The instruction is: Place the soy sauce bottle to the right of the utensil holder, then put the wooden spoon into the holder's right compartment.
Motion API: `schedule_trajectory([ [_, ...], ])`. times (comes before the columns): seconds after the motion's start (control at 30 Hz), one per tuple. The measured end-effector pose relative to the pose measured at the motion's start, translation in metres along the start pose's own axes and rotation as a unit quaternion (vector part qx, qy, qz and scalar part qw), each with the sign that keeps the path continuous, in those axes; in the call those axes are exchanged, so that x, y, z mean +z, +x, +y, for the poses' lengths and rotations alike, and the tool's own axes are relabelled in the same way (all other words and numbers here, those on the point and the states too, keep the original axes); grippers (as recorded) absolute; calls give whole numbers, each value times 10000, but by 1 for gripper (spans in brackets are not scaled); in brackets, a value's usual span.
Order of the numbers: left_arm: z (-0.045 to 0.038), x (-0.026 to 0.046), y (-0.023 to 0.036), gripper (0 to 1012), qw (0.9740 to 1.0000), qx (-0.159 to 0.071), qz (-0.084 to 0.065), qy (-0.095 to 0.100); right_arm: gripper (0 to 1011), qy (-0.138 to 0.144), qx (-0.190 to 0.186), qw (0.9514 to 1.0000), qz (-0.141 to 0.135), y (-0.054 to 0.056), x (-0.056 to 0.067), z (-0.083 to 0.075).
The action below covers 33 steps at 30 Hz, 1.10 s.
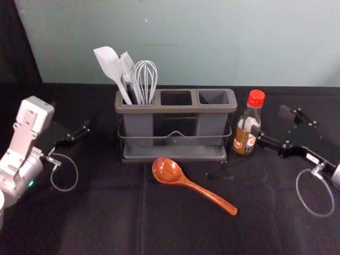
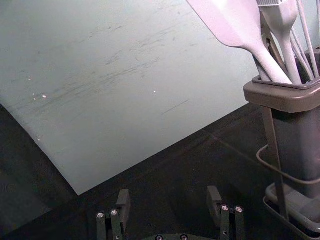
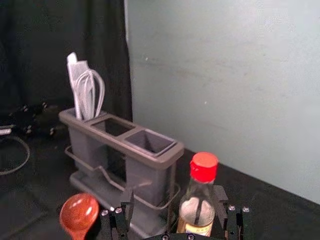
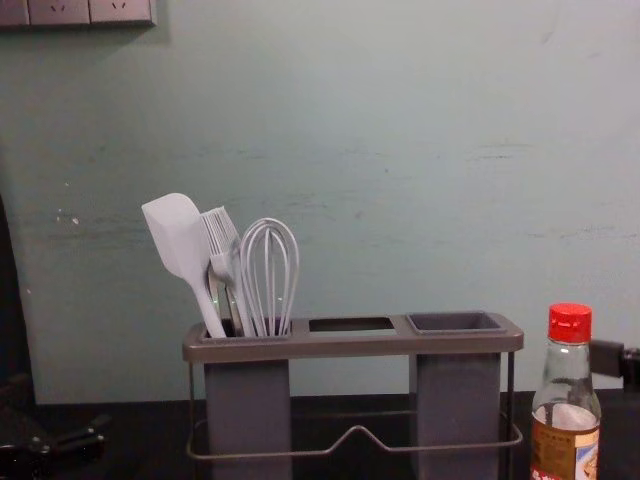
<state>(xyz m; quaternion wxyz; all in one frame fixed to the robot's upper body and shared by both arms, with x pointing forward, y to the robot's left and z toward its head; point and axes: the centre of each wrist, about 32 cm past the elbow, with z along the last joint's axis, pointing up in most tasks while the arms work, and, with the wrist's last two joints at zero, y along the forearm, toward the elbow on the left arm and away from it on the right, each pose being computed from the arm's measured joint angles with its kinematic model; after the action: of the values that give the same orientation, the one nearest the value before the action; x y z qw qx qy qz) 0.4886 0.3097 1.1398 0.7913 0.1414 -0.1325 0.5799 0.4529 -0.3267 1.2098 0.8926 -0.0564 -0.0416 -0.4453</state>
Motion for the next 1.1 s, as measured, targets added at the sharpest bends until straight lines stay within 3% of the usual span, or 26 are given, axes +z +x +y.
schedule_trajectory([
  [0.27,0,0,0,1005,10000,0,0,0,1002,-398,346,9985,-123,-89,71,-23],
  [0.5,0,0,0,1005,10000,0,0,1,1002,-704,673,9951,-157,-174,70,54],
  [0.77,0,0,0,1005,10000,0,0,0,1002,-1108,1039,9880,-266,-310,76,257],
  [1.1,0,0,0,1005,10000,0,0,0,1002,-1589,1458,9754,-459,-359,131,611],
])
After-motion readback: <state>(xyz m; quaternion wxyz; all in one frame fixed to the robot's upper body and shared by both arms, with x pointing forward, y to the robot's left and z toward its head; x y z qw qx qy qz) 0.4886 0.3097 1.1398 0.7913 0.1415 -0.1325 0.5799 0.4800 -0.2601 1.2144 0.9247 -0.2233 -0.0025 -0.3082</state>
